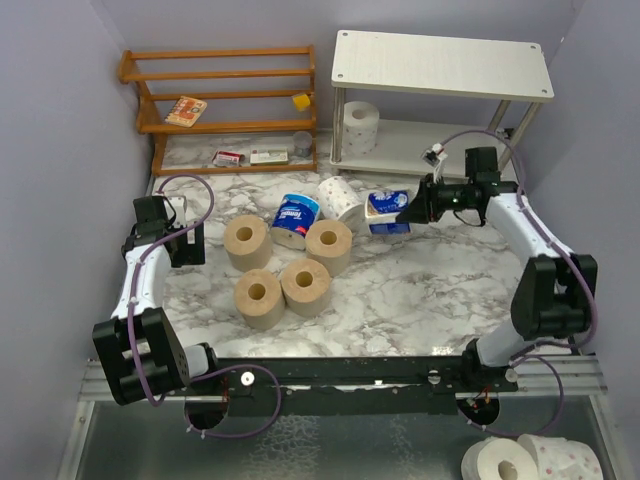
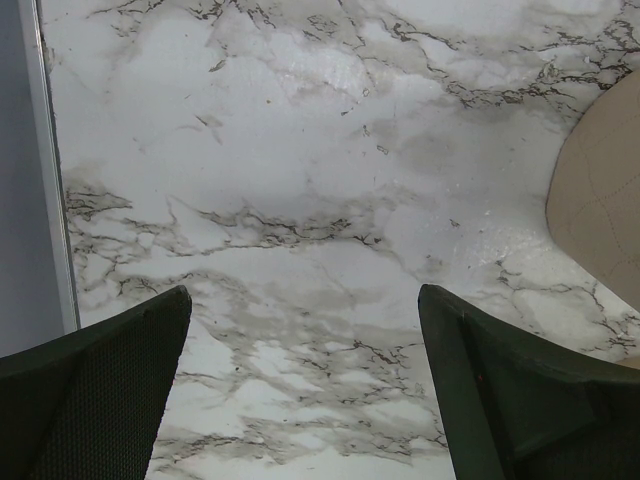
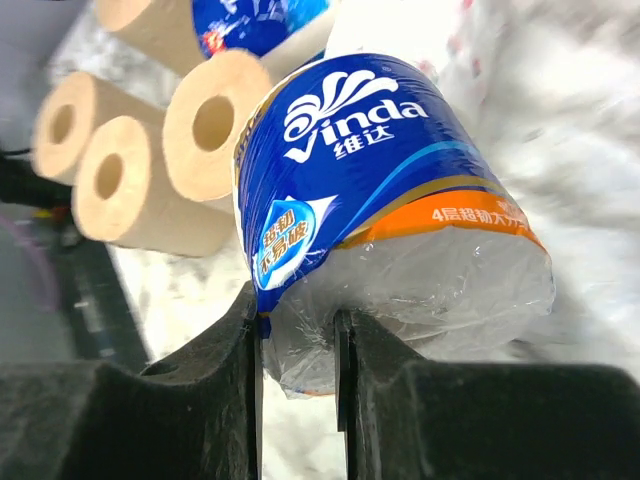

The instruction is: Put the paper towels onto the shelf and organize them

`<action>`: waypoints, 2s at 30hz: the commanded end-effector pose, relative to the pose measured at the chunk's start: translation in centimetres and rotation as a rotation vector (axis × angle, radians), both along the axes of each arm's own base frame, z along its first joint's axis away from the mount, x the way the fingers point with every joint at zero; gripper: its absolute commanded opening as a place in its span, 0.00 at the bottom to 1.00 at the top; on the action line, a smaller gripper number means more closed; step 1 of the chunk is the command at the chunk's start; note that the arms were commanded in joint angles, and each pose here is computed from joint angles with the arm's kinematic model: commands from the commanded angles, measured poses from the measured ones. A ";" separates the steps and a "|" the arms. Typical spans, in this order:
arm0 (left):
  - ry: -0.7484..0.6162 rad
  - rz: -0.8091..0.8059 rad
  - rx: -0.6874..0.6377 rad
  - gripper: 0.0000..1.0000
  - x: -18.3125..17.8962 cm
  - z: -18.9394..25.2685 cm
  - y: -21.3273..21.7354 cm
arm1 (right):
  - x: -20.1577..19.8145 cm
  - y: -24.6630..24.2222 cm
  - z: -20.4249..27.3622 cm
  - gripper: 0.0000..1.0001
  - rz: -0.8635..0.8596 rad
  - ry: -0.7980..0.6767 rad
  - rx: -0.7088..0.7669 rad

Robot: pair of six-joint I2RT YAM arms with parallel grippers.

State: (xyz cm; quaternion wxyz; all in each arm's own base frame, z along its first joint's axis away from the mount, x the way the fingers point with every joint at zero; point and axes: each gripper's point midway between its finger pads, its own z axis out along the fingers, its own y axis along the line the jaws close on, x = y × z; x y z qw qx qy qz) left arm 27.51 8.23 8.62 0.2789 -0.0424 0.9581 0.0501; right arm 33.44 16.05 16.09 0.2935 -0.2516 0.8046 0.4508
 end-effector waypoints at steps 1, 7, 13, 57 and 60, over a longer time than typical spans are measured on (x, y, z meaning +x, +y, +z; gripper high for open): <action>-0.033 0.003 0.011 0.99 0.8 1.2 0.4 | 2.2 -3.2 4.9 0.01 -0.066 -0.375 -0.251; -0.042 -0.002 0.008 0.99 0.8 1.4 0.3 | 4.7 -5.3 7.8 0.01 -0.034 -0.609 -0.423; -0.054 -0.008 0.005 0.99 0.7 1.7 0.1 | 9.9 -6.7 9.9 0.01 -0.029 -0.797 -0.551; -0.054 -0.010 0.003 0.99 0.7 1.7 0.1 | 23.4 -6.6 2.0 0.09 0.080 -0.837 -0.988; -0.057 -0.010 0.004 0.99 0.7 1.8 0.1 | 23.7 -6.7 1.9 0.10 0.074 -0.846 -1.001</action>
